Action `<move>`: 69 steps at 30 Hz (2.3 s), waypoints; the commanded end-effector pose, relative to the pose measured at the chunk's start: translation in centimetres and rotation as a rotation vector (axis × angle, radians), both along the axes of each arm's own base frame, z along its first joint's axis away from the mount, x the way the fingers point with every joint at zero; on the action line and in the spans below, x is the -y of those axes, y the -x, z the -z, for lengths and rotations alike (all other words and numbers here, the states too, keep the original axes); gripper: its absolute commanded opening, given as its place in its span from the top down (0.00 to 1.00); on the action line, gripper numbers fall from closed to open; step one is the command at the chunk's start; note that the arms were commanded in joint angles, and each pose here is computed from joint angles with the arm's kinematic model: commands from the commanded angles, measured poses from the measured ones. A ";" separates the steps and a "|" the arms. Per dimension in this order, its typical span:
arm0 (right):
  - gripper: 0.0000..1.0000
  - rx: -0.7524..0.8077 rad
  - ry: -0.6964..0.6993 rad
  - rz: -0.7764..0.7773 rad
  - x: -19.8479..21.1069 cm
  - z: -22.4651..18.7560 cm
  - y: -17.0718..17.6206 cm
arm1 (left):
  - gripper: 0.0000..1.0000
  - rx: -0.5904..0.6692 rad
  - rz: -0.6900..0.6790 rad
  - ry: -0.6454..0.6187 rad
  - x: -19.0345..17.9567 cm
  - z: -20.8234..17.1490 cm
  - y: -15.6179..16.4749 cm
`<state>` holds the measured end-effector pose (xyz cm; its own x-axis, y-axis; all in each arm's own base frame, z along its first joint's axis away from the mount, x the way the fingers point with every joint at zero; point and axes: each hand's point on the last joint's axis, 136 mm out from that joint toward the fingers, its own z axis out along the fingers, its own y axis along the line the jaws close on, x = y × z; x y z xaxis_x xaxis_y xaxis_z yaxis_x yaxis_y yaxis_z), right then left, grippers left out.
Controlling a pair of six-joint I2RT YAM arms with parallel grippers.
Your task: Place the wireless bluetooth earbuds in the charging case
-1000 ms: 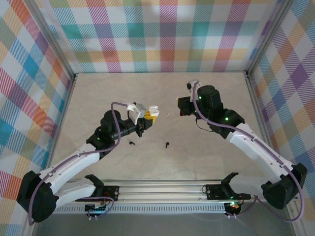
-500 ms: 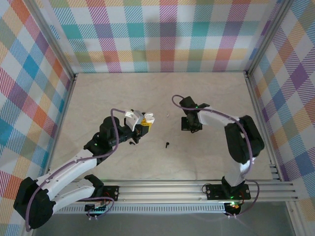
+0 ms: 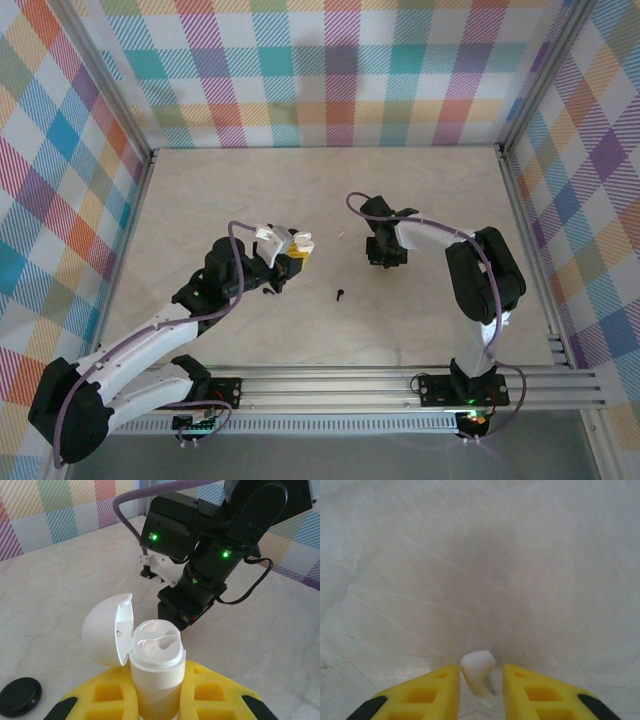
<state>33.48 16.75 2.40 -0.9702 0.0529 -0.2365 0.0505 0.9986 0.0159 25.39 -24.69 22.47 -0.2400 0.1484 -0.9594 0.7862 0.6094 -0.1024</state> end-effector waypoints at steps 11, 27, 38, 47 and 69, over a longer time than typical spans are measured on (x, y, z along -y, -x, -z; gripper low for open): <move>0.60 0.046 -0.248 -0.026 -2.0 -6.8 0.7 | 1.00 -0.003 0.027 0.009 1.1 -0.3 -0.4; 0.76 0.001 -0.458 -0.044 1.3 -3.4 -2.1 | 1.00 -0.018 0.038 0.035 1.3 -0.5 -0.1; 0.75 -0.052 -0.445 -0.074 1.6 -0.6 -1.1 | 1.00 -0.011 0.035 0.033 1.1 -0.5 0.0; 0.79 -0.078 -0.457 -0.080 1.4 0.0 0.1 | 1.00 -0.014 0.042 0.032 1.5 -0.5 -0.3; 0.76 -0.064 -0.442 -0.142 -0.9 -1.1 -0.1 | 1.00 -0.033 0.050 0.032 1.7 -0.3 -0.3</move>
